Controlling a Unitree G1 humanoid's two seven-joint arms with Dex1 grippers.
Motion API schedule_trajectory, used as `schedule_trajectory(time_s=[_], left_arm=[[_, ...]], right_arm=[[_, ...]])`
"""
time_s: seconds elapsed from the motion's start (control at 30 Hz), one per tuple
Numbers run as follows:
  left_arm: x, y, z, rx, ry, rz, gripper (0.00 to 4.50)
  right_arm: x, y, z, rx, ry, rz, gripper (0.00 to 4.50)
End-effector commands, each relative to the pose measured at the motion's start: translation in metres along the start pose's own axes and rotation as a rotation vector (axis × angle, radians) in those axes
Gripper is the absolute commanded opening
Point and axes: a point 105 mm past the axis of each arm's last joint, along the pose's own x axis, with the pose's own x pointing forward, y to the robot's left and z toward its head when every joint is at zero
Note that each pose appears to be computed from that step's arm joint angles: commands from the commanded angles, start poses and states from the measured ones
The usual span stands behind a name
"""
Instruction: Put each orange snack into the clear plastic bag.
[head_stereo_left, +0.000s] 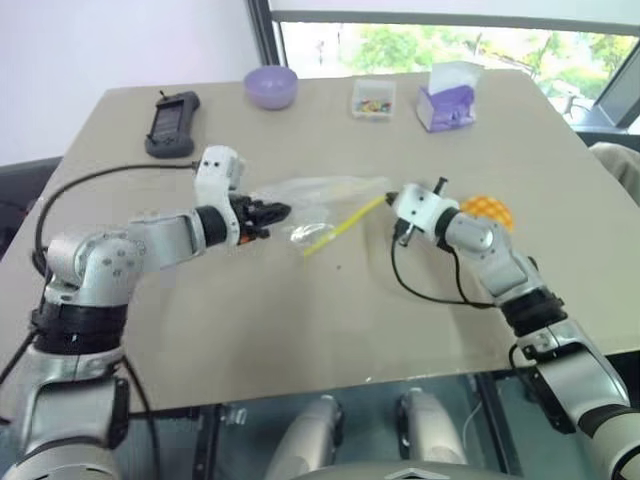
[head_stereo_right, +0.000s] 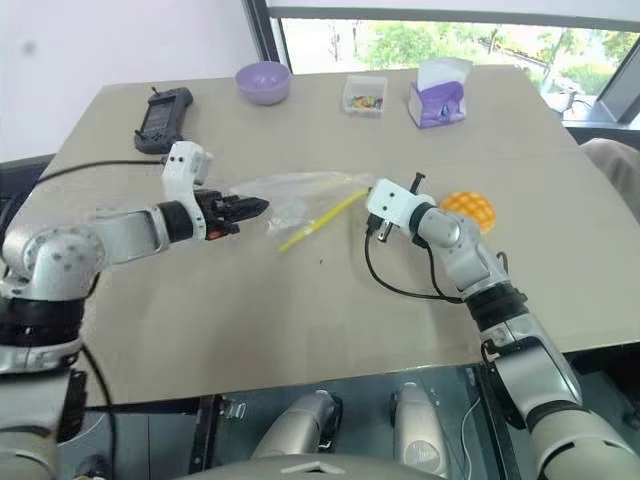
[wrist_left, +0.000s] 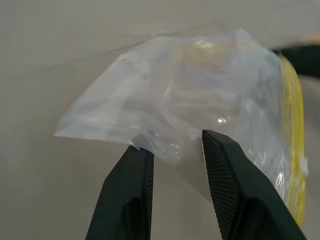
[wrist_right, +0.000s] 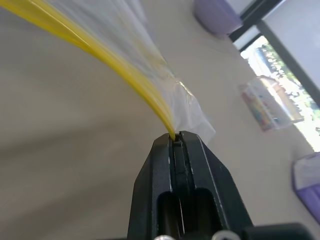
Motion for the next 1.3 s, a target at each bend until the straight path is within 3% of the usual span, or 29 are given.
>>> schedule_trajectory(time_s=[0.03, 0.13, 0.23, 0.33, 0.43, 0.53, 0.63, 0.83, 0.93, 1.07, 1.3], left_arm=[[-0.012, -0.028, 0.013, 0.307, -0.087, -0.117, 1.66], [-0.022, -0.038, 0.002, 0.431, -0.072, -0.156, 1.66], [-0.028, -0.027, -0.011, 0.477, -0.019, -0.094, 1.66], [-0.034, 0.01, -0.041, 0.291, 0.079, 0.028, 1.66], [-0.045, 0.026, -0.062, 0.122, 0.111, 0.055, 1.66], [-0.047, 0.028, -0.055, 0.081, 0.086, 0.076, 1.66], [-0.043, 0.021, -0.037, 0.194, 0.024, 0.082, 1.66], [-0.028, -0.027, -0.01, 0.415, -0.086, -0.053, 1.66], [-0.02, -0.048, -0.004, 0.414, -0.107, -0.119, 2.33], [-0.014, -0.061, -0.002, 0.407, -0.093, -0.169, 4.1], [0.006, -0.076, -0.002, 0.322, -0.037, -0.206, 4.1]], right_arm=[[0.004, -0.008, 0.025, -0.014, -0.062, 0.039, 0.0], [0.009, -0.006, 0.031, -0.018, -0.07, 0.083, 0.0], [0.013, -0.011, 0.036, -0.021, -0.079, 0.084, 0.0], [0.015, -0.022, 0.041, -0.017, -0.093, 0.061, 0.0], [0.015, -0.035, 0.038, -0.023, -0.083, 0.033, 0.0], [0.013, -0.049, 0.031, -0.031, -0.053, -0.001, 0.0], [0.012, -0.06, 0.023, -0.03, -0.014, -0.035, 0.0], [0.012, -0.059, 0.017, -0.006, 0.02, -0.025, 0.0], [0.013, -0.056, 0.018, 0.029, 0.036, -0.007, 0.0], [0.015, -0.057, 0.019, 0.062, 0.054, 0.0, 0.0], [0.021, -0.062, 0.023, 0.116, 0.07, -0.007, 0.0]])
